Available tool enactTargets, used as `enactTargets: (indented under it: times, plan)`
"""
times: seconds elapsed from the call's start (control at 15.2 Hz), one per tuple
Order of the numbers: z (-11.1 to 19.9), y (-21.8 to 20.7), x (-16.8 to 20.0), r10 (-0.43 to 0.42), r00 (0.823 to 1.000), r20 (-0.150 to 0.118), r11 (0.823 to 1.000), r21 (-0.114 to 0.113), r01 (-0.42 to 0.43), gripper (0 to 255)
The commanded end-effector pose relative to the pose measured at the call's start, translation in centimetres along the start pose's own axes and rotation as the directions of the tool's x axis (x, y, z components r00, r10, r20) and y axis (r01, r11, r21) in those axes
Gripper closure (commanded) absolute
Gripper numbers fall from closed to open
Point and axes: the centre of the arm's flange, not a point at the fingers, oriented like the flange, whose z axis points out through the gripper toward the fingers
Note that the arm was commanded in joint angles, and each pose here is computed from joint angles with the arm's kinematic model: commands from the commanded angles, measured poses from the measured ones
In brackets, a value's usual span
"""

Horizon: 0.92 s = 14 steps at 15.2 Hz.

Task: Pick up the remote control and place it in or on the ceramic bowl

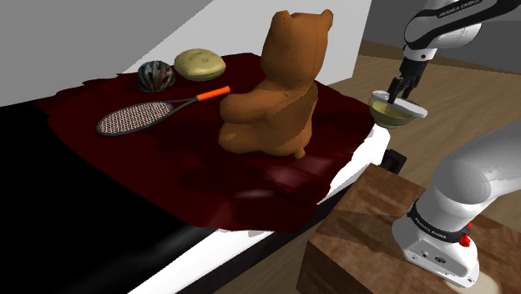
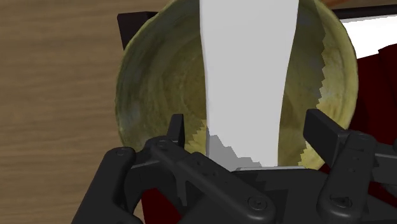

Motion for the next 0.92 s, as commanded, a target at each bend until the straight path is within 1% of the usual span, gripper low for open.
enactTargets:
  times: [0.0, 0.13, 0.4, 0.86]
  plan:
    - [0.0, 0.0, 0.0, 0.000, 1.000, 0.000, 1.000, 0.000, 0.000, 0]
    - [0.0, 0.0, 0.0, 0.000, 1.000, 0.000, 1.000, 0.000, 0.000, 0]
    - [-5.0, 0.0, 0.0, 0.000, 1.000, 0.000, 1.000, 0.000, 0.000, 0]
    - [-5.0, 0.0, 0.0, 0.000, 1.000, 0.000, 1.000, 0.000, 0.000, 0]
